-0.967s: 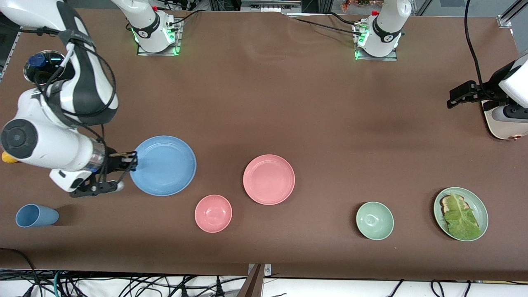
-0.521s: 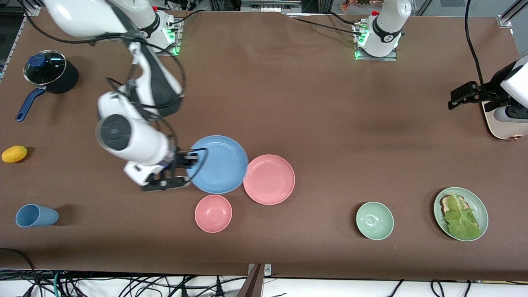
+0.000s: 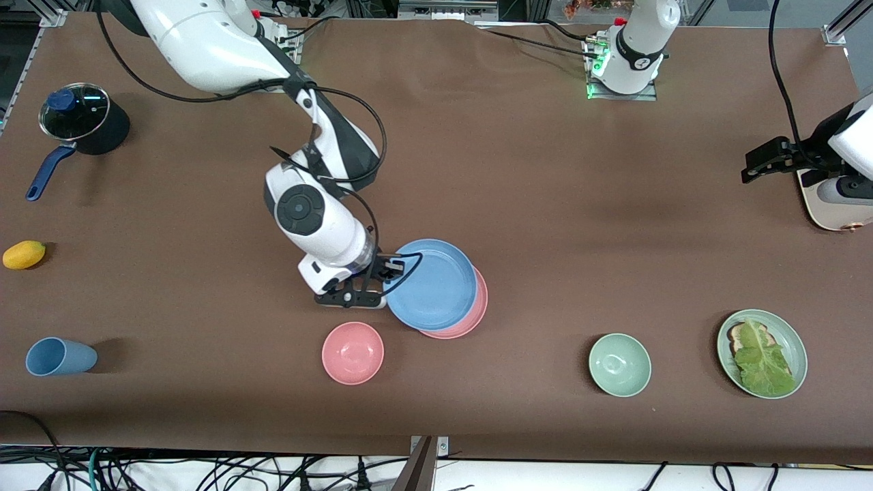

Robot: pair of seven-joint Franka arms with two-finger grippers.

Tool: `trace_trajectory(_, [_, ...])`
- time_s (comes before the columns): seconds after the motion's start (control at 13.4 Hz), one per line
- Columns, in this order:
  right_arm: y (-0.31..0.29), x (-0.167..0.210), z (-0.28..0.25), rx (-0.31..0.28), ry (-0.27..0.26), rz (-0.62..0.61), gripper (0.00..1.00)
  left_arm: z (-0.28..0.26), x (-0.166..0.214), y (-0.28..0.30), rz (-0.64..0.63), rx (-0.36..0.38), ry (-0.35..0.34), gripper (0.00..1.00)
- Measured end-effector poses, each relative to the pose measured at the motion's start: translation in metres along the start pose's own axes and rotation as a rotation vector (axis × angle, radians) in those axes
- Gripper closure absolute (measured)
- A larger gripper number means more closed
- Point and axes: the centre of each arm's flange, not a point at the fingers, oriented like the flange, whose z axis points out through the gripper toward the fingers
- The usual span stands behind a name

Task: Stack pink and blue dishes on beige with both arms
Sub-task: 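Lift the blue plate with the right gripper and carry it over the pink plate, then lower the blue plate onto the pink plate and open the right gripper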

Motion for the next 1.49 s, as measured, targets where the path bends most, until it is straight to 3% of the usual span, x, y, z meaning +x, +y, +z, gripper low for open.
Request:
trace_trajectory(0.3, [-0.004, -0.003, 0.042, 0.041, 0.023, 0.019, 0.96, -0.001, 0.001, 0.0, 0.005, 0.001, 0.011, 0.0])
trace_trajectory(1.19, [0.005, -0.008, 0.068, -0.004, 0.009, 0.006, 0.96, 0.001, 0.002, 0.003, 0.018, 0.02, 0.007, 0.0])
trace_trajectory(1.26, [0.005, -0.008, 0.068, -0.003, 0.009, 0.006, 0.91, 0.001, 0.002, 0.003, 0.018, 0.02, 0.007, 0.0])
trace_trajectory(1.49, [0.007, -0.004, 0.064, 0.0, 0.016, 0.012, 0.59, 0.001, 0.002, 0.003, 0.018, 0.02, 0.007, 0.0])
